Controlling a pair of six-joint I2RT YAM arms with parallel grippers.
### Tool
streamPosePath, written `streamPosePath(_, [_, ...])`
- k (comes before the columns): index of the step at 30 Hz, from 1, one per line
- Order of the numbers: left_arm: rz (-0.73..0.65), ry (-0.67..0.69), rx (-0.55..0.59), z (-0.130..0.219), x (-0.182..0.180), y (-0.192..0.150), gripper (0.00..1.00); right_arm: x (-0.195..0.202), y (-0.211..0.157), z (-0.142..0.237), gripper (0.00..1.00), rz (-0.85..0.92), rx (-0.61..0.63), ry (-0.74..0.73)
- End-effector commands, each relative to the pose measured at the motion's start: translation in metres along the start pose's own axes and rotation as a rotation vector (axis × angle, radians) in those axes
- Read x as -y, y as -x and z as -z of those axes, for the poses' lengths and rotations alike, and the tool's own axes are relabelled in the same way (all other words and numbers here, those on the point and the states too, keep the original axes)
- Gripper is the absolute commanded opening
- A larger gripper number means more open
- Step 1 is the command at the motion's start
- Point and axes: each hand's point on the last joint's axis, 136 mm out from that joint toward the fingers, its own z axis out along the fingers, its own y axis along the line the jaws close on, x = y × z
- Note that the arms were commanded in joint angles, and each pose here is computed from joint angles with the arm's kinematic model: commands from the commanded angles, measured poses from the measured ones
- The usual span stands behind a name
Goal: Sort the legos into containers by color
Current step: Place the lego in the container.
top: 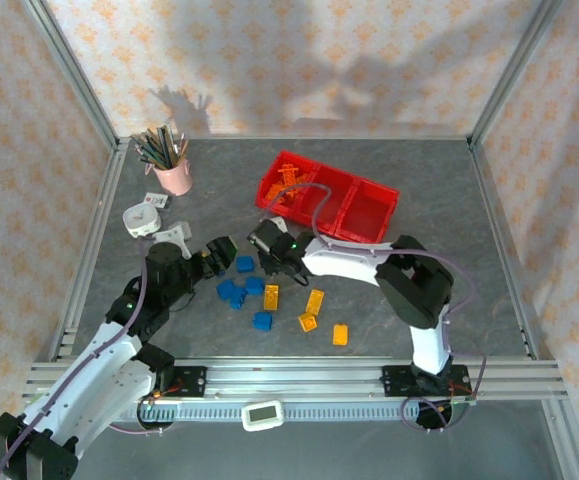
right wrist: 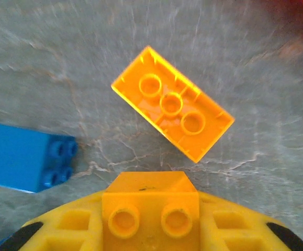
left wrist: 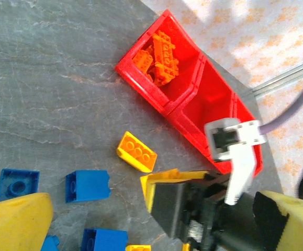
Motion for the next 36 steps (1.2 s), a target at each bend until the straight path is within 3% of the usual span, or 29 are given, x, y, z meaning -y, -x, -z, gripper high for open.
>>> streamPosePath(1, [-0.006, -0.054, 0.013, 0.007, 0.02, 0.013, 0.99, 0.027, 0.043, 0.04, 0.32, -0.06, 0.126, -0.047])
streamPosePath(8, [-0.01, -0.103, -0.024, -0.001, 0.037, 0.01, 0.99, 0.099, 0.086, 0.038, 0.32, -0.176, 0.178, -0.148])
streamPosePath(20, [-0.066, -0.136, -0.078, -0.032, 0.071, -0.007, 0.99, 0.179, 0.133, -0.03, 0.36, -0.243, 0.164, -0.288])
streamPosePath(26, [-0.077, -0.122, -0.075, -0.041, 0.072, -0.005, 0.99, 0.183, 0.152, -0.036, 0.47, -0.236, 0.169, -0.276])
streamPosePath(32, [-0.091, -0.114, -0.055, -0.038, 0.073, 0.001, 0.99, 0.167, 0.156, -0.003, 0.53, -0.241, 0.203, -0.22])
streamPosePath(36, [-0.099, -0.103, -0.035, -0.035, 0.068, 0.002, 0.99, 0.137, 0.136, 0.02, 0.55, -0.177, 0.223, -0.197])
